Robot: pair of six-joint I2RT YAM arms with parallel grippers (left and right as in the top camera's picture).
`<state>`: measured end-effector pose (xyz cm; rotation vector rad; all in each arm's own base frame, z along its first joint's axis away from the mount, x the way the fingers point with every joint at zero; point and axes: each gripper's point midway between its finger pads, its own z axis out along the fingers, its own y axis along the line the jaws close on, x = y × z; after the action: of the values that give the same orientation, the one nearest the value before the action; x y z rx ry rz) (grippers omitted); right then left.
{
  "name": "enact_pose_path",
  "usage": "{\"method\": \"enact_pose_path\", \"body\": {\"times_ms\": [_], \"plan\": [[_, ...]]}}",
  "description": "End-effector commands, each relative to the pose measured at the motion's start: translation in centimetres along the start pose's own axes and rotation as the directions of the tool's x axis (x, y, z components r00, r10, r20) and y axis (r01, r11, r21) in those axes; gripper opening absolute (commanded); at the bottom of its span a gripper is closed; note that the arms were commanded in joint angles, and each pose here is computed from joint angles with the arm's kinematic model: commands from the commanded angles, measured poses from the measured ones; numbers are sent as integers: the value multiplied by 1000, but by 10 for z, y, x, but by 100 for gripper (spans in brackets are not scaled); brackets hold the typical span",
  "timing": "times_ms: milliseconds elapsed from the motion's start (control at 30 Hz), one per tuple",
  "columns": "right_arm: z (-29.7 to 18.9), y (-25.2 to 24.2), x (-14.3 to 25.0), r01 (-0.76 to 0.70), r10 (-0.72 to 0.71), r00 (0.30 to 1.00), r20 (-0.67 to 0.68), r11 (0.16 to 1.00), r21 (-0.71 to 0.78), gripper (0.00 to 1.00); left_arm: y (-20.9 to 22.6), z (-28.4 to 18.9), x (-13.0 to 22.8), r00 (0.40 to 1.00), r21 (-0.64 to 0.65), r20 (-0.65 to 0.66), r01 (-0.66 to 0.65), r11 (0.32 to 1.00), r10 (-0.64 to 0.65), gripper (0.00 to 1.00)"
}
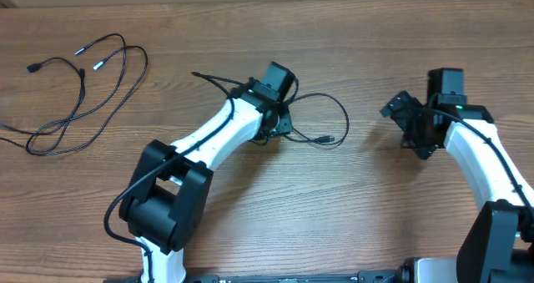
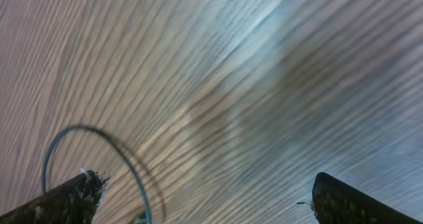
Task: Untangle cables
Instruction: 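Grasp the black cable at center with the left gripper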
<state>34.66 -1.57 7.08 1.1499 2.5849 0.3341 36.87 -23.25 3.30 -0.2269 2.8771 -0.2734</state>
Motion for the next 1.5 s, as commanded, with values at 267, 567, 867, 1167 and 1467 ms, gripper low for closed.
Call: {"method": "enact_pose_path", "body": {"times_ms": [267,567,867,1167,1467], "plan": [[-6,-1,-12,-11,11,999,42,1000,1,100,-2,25,7,998,-102,48,-45,994,50,38],[-6,0,-12,-10,10,999,42,1000,0,100,-7,31,9,996,-110,60,-63,992,70,36],[-6,0,-12,-10,10,999,42,1000,0,100,14,29,12,995,-179,24,-94,979,100,25],[-6,0,-12,-11,11,999,42,1000,0,100,66,18,17,990,-349,-64,-141,927,126,28],[-6,-1,-12,-11,11,999,42,1000,1,100,99,-5,8,955,-473,-158,-295,830,250,48]]}}
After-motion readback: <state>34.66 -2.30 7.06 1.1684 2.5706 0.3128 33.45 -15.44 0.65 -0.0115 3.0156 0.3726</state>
